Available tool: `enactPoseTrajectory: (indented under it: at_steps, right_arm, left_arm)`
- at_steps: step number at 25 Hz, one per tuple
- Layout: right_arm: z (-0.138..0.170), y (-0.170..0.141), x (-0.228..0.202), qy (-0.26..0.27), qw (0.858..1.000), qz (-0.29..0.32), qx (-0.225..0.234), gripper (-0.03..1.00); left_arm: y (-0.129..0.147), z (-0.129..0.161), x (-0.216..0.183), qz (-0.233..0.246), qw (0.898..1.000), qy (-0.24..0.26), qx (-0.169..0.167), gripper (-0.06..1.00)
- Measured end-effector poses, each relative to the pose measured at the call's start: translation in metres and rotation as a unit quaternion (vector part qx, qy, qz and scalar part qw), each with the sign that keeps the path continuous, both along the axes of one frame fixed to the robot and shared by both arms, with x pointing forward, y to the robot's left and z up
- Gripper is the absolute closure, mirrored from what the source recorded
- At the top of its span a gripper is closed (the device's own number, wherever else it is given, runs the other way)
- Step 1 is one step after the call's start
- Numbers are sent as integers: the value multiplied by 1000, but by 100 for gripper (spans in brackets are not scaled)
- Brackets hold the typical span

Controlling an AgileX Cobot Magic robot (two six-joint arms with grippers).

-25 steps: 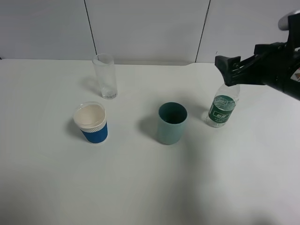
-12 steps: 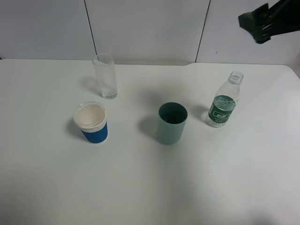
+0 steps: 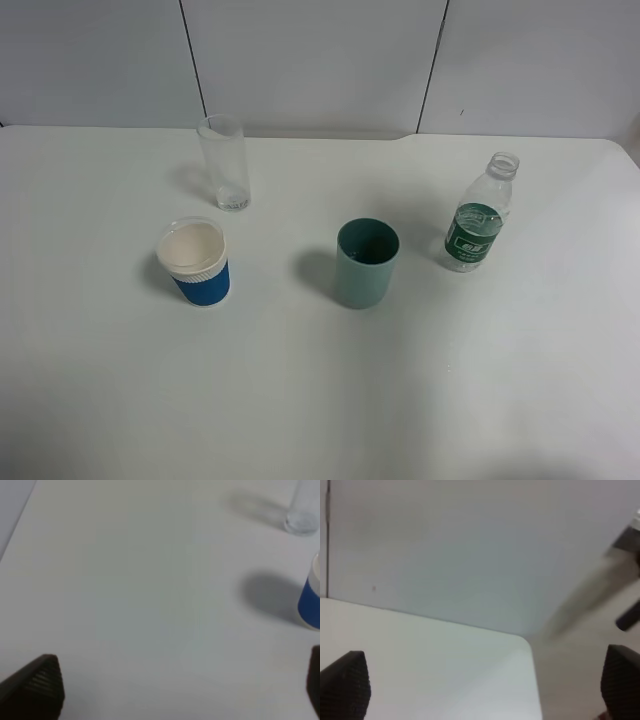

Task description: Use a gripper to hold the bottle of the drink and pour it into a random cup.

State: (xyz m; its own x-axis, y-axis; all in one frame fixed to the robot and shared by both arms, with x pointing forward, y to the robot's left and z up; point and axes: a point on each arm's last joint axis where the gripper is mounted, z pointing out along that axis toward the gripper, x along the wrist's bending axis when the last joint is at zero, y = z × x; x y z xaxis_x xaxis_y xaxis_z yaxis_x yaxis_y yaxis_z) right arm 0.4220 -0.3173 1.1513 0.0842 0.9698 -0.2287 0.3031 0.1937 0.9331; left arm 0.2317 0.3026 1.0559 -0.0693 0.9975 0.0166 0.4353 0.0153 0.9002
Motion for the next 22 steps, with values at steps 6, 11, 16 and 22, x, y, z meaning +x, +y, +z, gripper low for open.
enactPoseTrajectory:
  at_steps: [6,11,16,22]
  right_arm:
    - [16,6,-53,-24,997,0,72,6]
    - [19,14,-97,-22,993,18,114,6]
    - [15,19,-140,-18,996,43,74,6]
    - [9,26,-175,-21,993,71,94,6]
  left_arm:
    - [0,0,0,0,1000,0,0,-4]
    - [0,0,0,0,1000,0,0,-4]
    - [0,0,0,0,1000,0,0,-4]
    - [0,0,0,0,1000,0,0,-4]
